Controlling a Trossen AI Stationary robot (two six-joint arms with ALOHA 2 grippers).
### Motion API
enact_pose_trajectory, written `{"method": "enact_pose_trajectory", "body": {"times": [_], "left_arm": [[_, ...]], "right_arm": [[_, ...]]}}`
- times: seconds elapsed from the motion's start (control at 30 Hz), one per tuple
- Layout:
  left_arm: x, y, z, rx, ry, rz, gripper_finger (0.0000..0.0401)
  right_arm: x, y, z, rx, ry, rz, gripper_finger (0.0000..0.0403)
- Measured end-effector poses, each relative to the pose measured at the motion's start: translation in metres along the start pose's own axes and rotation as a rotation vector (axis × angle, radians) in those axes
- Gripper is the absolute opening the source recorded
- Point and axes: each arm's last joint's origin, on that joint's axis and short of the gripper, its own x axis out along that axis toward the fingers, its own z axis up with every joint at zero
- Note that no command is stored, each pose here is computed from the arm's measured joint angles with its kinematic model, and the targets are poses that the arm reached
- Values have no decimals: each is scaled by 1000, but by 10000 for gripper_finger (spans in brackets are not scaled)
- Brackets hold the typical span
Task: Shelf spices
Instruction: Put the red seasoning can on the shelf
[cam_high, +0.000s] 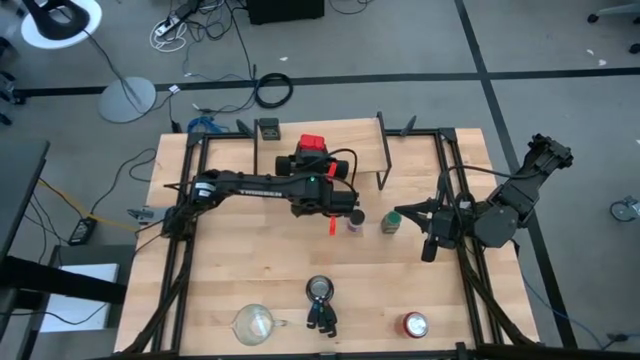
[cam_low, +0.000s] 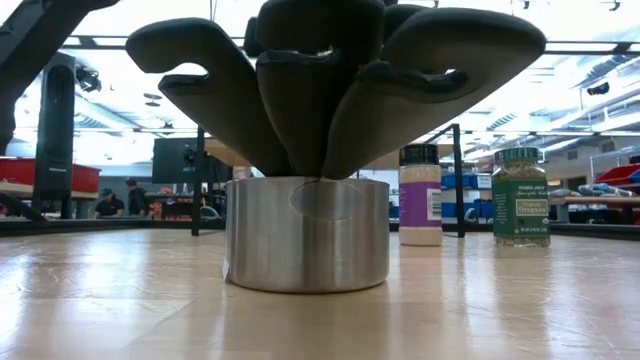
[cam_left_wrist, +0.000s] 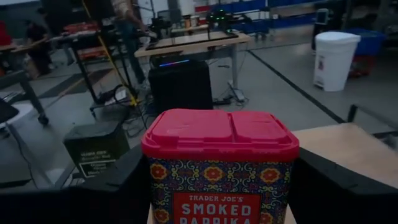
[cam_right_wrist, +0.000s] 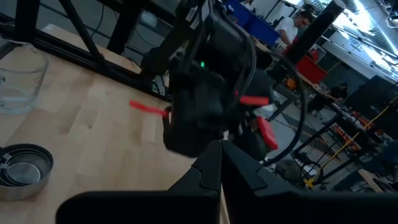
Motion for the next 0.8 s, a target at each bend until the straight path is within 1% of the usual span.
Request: {"method": "enact_pose_trajectory", "body": {"times": [0.13,0.33,0.43,0.47,0.57,0.7,0.8], "left_arm": [[10,2,-9,2,-15,27,279],[15,3,-9,-6,-58,41,279],[13,3,-9,-58,-58,33,279],[9,3,-8,-82,-61,23,279],[-12,2,-2,-99,-98,-28,279],[-38,5,14,-46,-128,-83,279],[-56,9,28,-53,-135,-123,279]], "right_arm": [[0,0,-1,-6,3,1,4],[0,0,-1,-14,9,3,3],[0,0,-1,-13,9,3,7],[0,0,-1,-13,9,3,7],[0,1,-2,-14,9,7,5],[0,1,-2,-14,8,11,2],[0,0,-2,-14,9,10,3]]}}
